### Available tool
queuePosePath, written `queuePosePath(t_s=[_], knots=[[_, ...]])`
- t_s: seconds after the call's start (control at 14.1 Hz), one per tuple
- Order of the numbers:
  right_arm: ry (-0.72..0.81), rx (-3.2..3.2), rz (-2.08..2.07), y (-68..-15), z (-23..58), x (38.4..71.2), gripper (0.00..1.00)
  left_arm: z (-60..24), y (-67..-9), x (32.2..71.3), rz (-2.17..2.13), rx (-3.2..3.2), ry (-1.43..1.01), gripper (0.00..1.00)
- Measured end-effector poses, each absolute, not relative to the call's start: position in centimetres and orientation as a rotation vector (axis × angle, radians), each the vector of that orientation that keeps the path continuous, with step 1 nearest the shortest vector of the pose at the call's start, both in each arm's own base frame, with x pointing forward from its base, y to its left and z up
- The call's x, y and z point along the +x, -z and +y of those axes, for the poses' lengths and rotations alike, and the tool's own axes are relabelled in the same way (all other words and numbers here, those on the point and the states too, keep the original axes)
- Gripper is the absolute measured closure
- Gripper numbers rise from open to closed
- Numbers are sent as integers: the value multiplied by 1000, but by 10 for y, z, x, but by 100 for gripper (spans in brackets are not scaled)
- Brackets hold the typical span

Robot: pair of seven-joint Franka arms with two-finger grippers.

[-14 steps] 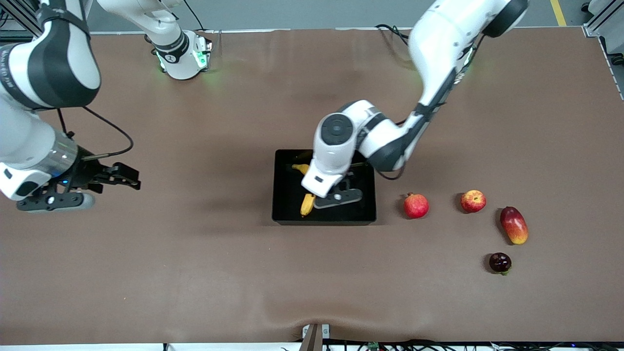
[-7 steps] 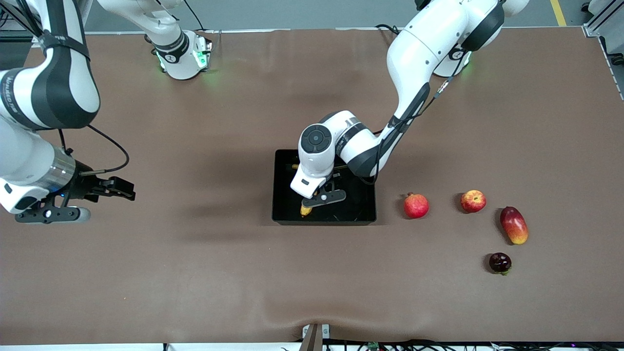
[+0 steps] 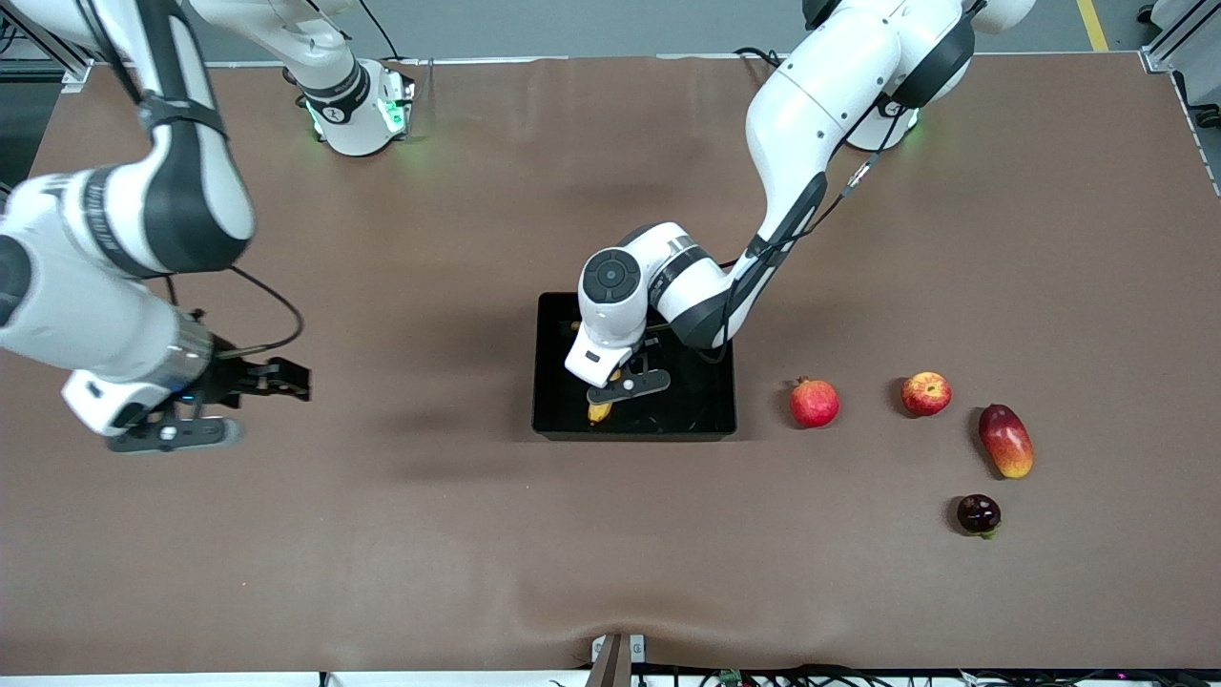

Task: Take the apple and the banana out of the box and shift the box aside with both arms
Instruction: 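Reach the left gripper back into the box and grasp the banana, then lift the banana with the left gripper while the right gripper nears the box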

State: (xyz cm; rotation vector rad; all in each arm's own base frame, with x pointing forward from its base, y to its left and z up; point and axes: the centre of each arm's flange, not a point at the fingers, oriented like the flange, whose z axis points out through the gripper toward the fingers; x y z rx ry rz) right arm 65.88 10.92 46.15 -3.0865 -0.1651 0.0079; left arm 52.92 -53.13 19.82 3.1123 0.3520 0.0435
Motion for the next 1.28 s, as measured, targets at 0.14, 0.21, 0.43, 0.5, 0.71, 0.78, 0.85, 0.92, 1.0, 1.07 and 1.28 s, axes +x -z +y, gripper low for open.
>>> queuePosePath(t_s=[0.14, 0.21, 0.43, 0.5, 0.71, 0.78, 0.85, 0.92, 1.0, 1.07, 1.28], knots=[[-13, -3087, -136, -462, 143, 652, 0, -537, -195, 527, 367, 3086, -60, 0], [-17, -3089, -82, -462, 163, 648, 0, -540, -192, 525, 369, 3079, -62, 0], [-48, -3093, 56, -457, 199, 637, 0, -541, -180, 521, 367, 3088, -58, 0], [-65, -3084, 75, -452, 199, 638, 0, -541, -177, 520, 366, 3092, -60, 7], [-124, -3033, 109, -436, 202, 640, 0, -542, -176, 521, 365, 3089, -65, 38], [-139, -3029, 113, -431, 203, 641, 0, -542, -178, 522, 366, 3087, -69, 50], [-151, -3029, 115, -425, 204, 642, 0, -543, -180, 522, 366, 3083, -72, 59], [-159, -3029, 117, -421, 204, 642, 0, -544, -180, 522, 365, 3080, -75, 63], [-162, -3030, 119, -419, 204, 643, 0, -544, -181, 523, 363, 3076, -79, 63], [-162, -3029, 120, -419, 203, 643, 0, -545, -182, 523, 364, 3073, -83, 63], [-162, -3027, 125, -419, 203, 644, 0, -544, -201, 533, 375, 3053, -124, 63]])
